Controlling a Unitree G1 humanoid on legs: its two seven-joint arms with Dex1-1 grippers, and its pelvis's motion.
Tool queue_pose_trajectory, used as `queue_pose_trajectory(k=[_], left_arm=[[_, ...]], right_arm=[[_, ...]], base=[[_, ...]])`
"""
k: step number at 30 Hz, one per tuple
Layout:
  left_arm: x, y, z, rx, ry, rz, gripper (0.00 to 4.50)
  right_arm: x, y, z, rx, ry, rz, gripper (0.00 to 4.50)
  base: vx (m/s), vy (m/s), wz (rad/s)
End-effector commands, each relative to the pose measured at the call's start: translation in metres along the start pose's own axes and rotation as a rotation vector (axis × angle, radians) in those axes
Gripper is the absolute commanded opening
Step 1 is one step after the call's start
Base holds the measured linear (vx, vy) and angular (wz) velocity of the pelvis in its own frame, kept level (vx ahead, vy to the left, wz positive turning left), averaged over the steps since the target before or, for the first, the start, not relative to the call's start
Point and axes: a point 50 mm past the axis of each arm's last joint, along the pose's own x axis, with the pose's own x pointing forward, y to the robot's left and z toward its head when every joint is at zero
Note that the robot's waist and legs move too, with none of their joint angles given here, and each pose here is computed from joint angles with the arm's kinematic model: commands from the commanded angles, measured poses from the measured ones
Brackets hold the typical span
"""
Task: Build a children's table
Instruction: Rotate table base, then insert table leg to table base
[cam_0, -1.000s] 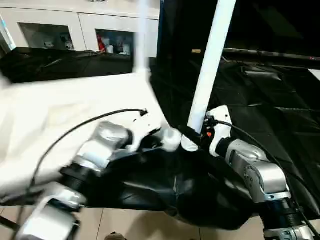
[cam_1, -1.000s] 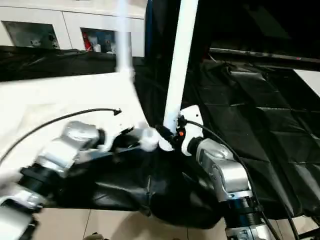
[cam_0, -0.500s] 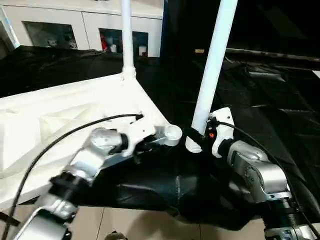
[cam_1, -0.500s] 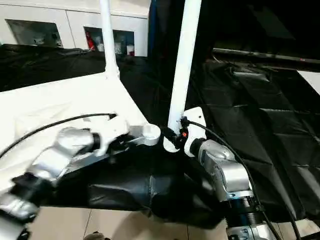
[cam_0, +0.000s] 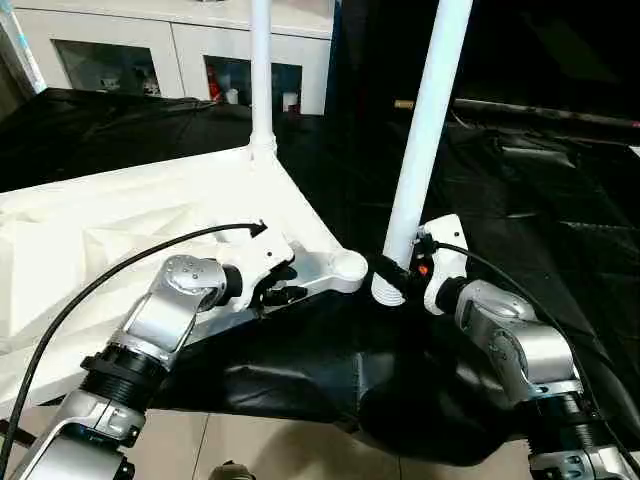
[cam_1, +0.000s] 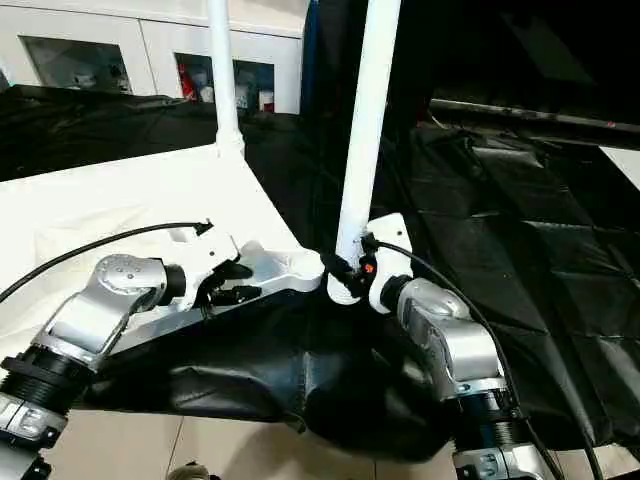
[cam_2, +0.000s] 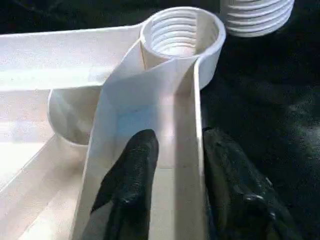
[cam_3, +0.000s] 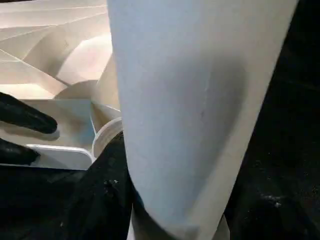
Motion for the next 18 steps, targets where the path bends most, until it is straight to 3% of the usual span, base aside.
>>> queue_pose_trajectory(k=[1, 10, 18], left_arm=[[-0.001, 0.001, 0.004, 0.006, -0.006, -0.006, 1.38], [-0.004, -0.004, -0.001, -0.016, 0.016, -0.058, 0.7], [-0.005, -0.005, -0.004, -0.011, 0.049, -0.069, 0.12]], right_arm=[[0.0, -0.002, 0.009, -0.034, -0.02, -0.001, 1.91], [0.001, -0.002, 0.012, -0.042, -0.026, 0.002, 1.91], [0.004, 0.004, 0.034, -0.023, -0.108, 0.066, 1.91]], base=[[0.0, 0.0, 0.0], [0.0, 0.0, 0.0], [0.0, 0.0, 0.0]])
